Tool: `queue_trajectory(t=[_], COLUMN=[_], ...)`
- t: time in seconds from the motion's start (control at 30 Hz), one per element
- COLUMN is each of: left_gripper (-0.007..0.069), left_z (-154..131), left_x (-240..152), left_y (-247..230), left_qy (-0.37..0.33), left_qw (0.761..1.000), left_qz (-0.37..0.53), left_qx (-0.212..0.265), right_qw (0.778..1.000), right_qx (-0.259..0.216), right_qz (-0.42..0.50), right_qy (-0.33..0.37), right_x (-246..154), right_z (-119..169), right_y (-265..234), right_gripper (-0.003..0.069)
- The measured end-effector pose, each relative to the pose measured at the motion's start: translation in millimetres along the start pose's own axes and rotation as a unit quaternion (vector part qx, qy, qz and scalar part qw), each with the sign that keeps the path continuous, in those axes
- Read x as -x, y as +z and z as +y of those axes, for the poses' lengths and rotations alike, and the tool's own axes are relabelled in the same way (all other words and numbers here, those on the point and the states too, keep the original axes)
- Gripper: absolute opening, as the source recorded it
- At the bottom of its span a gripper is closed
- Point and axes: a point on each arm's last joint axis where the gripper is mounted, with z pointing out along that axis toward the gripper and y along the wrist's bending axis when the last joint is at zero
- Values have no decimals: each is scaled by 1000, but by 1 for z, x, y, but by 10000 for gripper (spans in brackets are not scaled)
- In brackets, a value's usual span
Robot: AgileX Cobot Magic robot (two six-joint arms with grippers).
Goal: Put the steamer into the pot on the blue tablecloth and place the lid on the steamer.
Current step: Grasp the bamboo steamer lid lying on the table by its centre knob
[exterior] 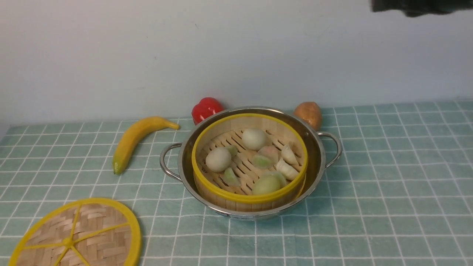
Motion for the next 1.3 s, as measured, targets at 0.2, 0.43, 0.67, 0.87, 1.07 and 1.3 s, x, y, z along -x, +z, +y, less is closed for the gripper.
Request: queue_trajectory(t=[0.2, 0.43, 0.67, 0.87, 1.07, 1.3], left_gripper=[243, 243, 243, 243, 243, 243], left_z=[0, 0, 0, 0, 0, 0], left_x=[0, 0, 0, 0, 0, 0], left_y=[0, 0, 0, 0, 0, 0], left_qy=[0, 0, 0, 0, 0, 0], left_qw=[1000, 1000, 1000, 1000, 1000, 1000], left_qz=[0, 0, 0, 0, 0, -1], left_qx=[0, 0, 0, 0, 0, 0], right_qw=[995, 976, 972, 976, 979, 980], right_qx=[-74, -122, -125, -142, -134, -129], right_qz=[-61, -167, -178, -130, -108, -110], right_qy=[40, 72, 87, 101, 111, 107], right_x=[-61, -181, -259, -292, -310, -309], right_z=[-49, -50, -42, -42, -41, -40], right_y=[-48, -130, -143, -141, -135, -135], right_gripper=[67, 88, 107, 124, 148, 166])
